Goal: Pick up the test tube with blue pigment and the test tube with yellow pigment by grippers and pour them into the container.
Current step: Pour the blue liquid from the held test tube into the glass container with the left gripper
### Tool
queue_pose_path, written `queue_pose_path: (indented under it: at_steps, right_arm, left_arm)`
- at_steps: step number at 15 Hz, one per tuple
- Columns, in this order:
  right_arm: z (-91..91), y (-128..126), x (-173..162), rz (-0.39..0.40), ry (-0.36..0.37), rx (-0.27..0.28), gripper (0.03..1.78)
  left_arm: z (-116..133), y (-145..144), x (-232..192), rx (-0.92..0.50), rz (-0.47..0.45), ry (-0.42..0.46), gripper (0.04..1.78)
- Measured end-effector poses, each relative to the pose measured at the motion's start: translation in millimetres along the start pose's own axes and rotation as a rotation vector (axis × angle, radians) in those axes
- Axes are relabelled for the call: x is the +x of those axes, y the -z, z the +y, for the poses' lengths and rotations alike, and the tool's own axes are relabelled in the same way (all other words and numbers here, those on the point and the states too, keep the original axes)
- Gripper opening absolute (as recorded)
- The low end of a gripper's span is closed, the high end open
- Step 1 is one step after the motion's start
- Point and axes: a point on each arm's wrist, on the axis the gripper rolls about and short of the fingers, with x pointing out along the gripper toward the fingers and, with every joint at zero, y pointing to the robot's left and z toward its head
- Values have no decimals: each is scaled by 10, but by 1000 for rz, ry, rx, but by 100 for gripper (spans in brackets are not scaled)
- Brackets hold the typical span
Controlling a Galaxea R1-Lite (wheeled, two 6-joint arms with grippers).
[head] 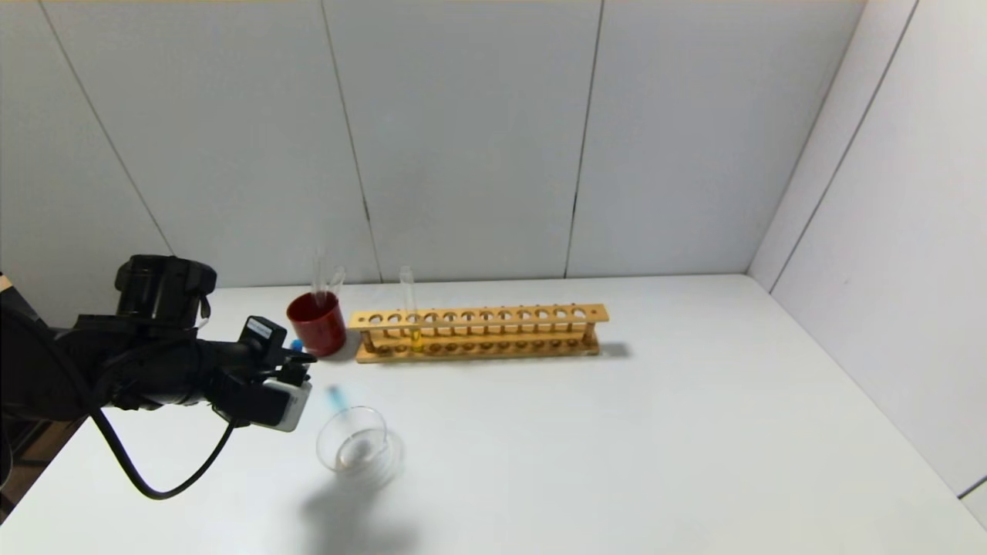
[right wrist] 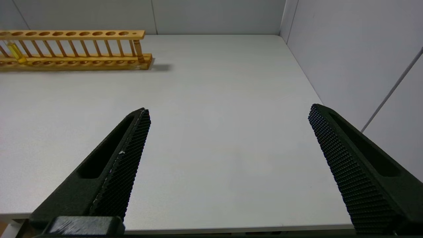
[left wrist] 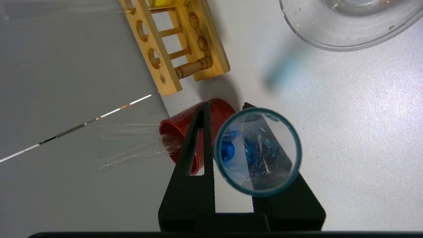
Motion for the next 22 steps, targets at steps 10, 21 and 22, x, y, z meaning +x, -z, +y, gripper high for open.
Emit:
queue_pose_path:
  at_steps: [10, 21, 22]
  right_arm:
    - [0, 0, 0, 0, 0, 0, 175]
    - [0, 0, 0, 0, 0, 0, 175]
    - [0, 0, 0, 0, 1, 0, 175]
  left_arm:
    - [105, -191, 300, 114, 75, -82, 34]
    - [3, -320, 337, 134, 56, -33, 34]
    - [-1, -317, 331, 141, 59, -33, 34]
